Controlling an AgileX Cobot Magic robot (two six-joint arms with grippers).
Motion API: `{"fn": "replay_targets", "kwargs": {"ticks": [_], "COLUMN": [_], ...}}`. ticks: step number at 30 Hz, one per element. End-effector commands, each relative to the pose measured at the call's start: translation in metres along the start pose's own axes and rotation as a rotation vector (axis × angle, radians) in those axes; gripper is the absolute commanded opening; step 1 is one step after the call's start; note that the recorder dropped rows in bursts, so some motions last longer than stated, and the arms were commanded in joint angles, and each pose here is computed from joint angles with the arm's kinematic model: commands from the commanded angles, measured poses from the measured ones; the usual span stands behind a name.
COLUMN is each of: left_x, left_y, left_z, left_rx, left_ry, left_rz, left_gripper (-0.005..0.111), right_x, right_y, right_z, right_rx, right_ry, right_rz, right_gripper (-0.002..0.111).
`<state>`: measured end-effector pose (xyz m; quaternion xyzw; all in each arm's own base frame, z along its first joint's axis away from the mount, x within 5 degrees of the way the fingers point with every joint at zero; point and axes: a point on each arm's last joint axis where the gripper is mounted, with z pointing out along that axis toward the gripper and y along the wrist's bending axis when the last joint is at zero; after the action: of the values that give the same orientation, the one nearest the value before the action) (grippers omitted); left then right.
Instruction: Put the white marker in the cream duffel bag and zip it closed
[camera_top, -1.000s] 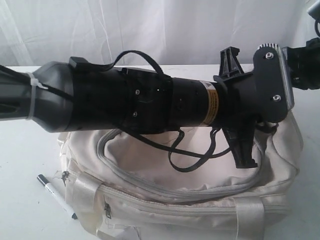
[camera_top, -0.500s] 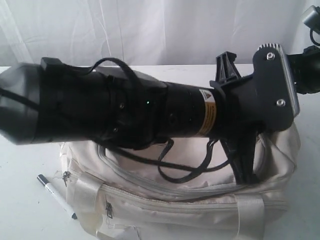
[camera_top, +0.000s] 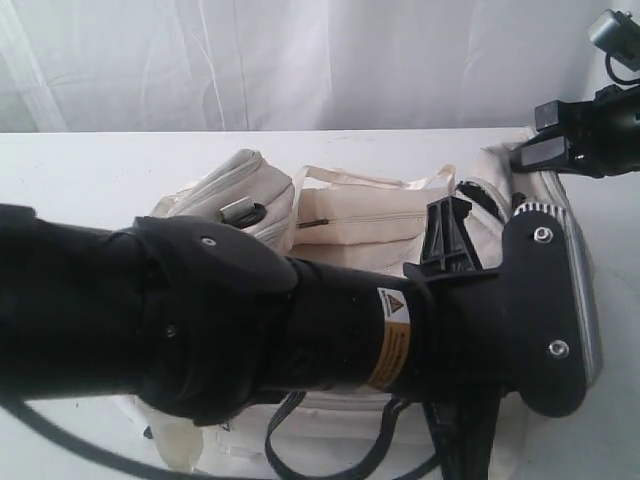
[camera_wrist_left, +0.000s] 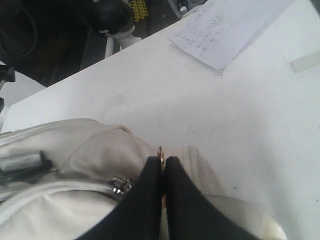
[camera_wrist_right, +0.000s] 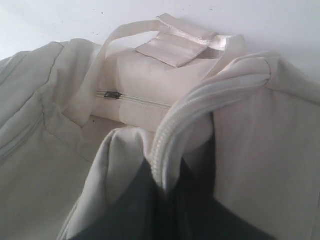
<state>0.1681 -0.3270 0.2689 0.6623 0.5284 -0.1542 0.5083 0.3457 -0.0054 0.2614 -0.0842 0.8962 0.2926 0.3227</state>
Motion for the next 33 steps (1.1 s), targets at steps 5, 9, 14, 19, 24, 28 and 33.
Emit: {"fn": "replay_targets", "kwargs": {"ticks": [5, 9, 14, 19, 24, 28, 33], "left_x": [0.001, 0.01, 0.02, 0.029, 0.036, 0.038, 0.038], "left_y": [-0.017, -0.022, -0.028, -0.027, -0.029, -0.03, -0.03], "left_z": [-0.022, -0.03, -0.043, -0.06, -0.074, -0.076, -0.076], "left_rx": [0.048, 0.049, 0.032, -0.036, -0.068, -0.072, -0.072], "left_ry": [-0.025, 0.004, 0.042, 0.093, 0.117, 0.122, 0.122], "left_rz": [-0.049, -0.057, -0.088, -0.106, -0.105, -0.109, -0.113], "left_gripper": [0.0, 0.0, 0.0, 0.0, 0.0, 0.0, 0.0], "right_x": [-0.014, -0.015, -0.017, -0.016, -0.015, -0.013, -0.013], "right_y": [-0.013, -0.018, -0.023, -0.025, -0.024, -0.021, -0.019], "right_z": [0.004, 0.008, 0.009, 0.011, 0.011, 0.011, 0.009], "right_rx": [0.055, 0.067, 0.105, 0.105, 0.093, 0.064, 0.056], "right_ry": [-0.039, -0.02, -0.02, -0.013, -0.004, 0.019, 0.02], "right_rz": [0.026, 0.027, 0.028, 0.032, 0.04, 0.041, 0.034], "right_gripper": [0.0, 0.0, 0.0, 0.0, 0.0, 0.001, 0.033]}}
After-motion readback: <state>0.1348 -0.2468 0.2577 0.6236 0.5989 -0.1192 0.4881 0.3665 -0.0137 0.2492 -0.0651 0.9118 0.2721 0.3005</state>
